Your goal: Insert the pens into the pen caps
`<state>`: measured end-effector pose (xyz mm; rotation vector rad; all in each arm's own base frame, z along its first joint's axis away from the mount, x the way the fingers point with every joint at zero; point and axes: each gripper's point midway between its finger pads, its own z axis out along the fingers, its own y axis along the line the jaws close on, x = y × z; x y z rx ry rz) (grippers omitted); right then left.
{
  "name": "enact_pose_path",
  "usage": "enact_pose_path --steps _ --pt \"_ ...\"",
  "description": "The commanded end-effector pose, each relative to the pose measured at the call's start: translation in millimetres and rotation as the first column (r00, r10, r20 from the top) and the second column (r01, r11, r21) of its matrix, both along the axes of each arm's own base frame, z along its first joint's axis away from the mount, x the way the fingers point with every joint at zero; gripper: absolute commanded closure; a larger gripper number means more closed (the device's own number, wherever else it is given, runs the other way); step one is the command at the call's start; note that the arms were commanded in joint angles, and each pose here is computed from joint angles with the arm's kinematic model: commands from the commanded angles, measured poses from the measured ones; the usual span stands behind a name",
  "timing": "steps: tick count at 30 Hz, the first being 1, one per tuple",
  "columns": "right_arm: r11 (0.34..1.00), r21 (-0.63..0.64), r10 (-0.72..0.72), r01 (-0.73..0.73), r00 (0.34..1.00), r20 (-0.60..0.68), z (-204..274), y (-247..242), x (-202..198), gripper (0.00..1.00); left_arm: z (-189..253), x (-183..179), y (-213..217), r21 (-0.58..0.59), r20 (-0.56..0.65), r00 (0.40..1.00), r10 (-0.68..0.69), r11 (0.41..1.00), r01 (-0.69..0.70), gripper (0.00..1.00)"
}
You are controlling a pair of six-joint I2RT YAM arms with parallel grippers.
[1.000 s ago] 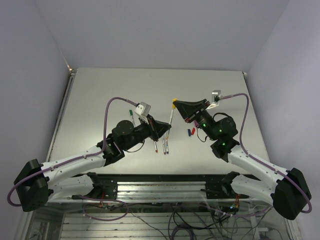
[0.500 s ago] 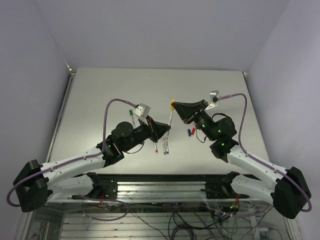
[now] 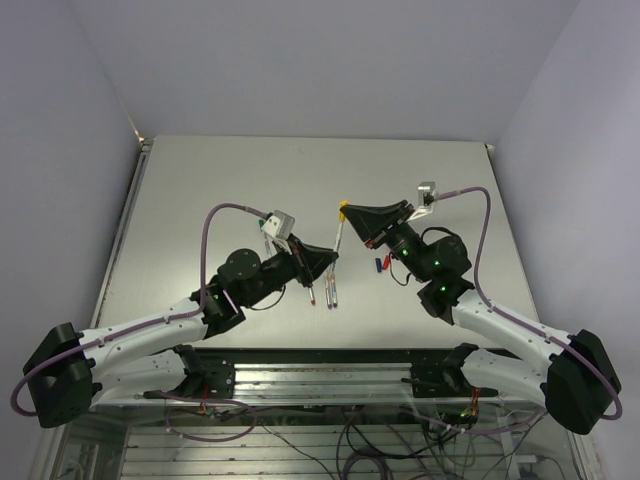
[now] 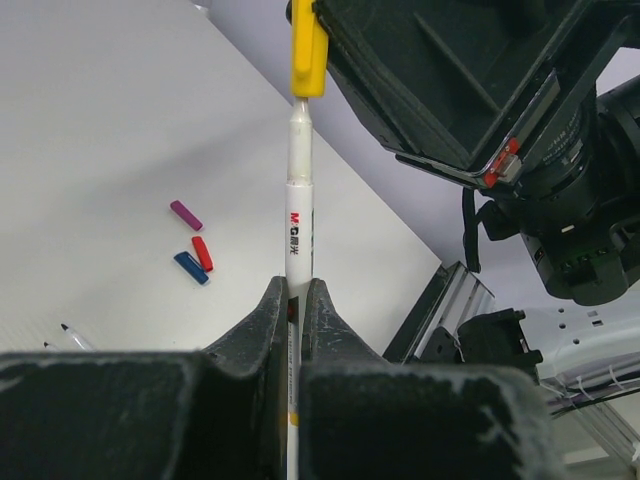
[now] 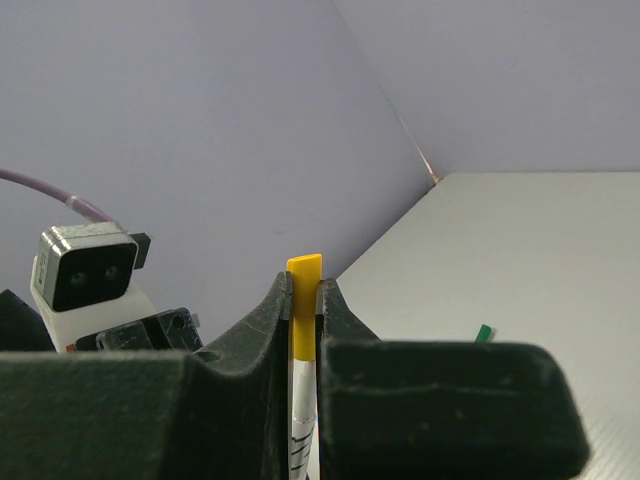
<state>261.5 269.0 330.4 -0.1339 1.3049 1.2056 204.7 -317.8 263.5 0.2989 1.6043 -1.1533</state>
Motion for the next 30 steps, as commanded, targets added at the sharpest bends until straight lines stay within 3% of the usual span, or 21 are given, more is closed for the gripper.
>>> enact_pose_path --steps 1,10,17,30 --pt "0.997 -0.040 0.061 -0.063 0.997 -0.039 -21 12 -8 1.00 51 4 5 -0.141 0.113 0.993 0.038 0.990 -0.022 0.93" --pt "0.996 -0.085 0.024 -0.025 1.000 -0.008 -17 14 2 1.00 52 -2 3 -0.142 0.135 0.991 0.003 0.990 0.016 0.93" --pt "0.994 -0.093 0.062 -0.062 0.998 -0.004 -17 20 -2 1.00 52 3 10 -0.157 0.135 0.989 0.051 0.987 -0.030 0.93" --pt "0.971 -0.187 0.117 -0.150 0.977 -0.177 -71 34 -8 1.00 74 25 25 -0.244 0.183 0.960 0.210 0.956 -0.162 0.93"
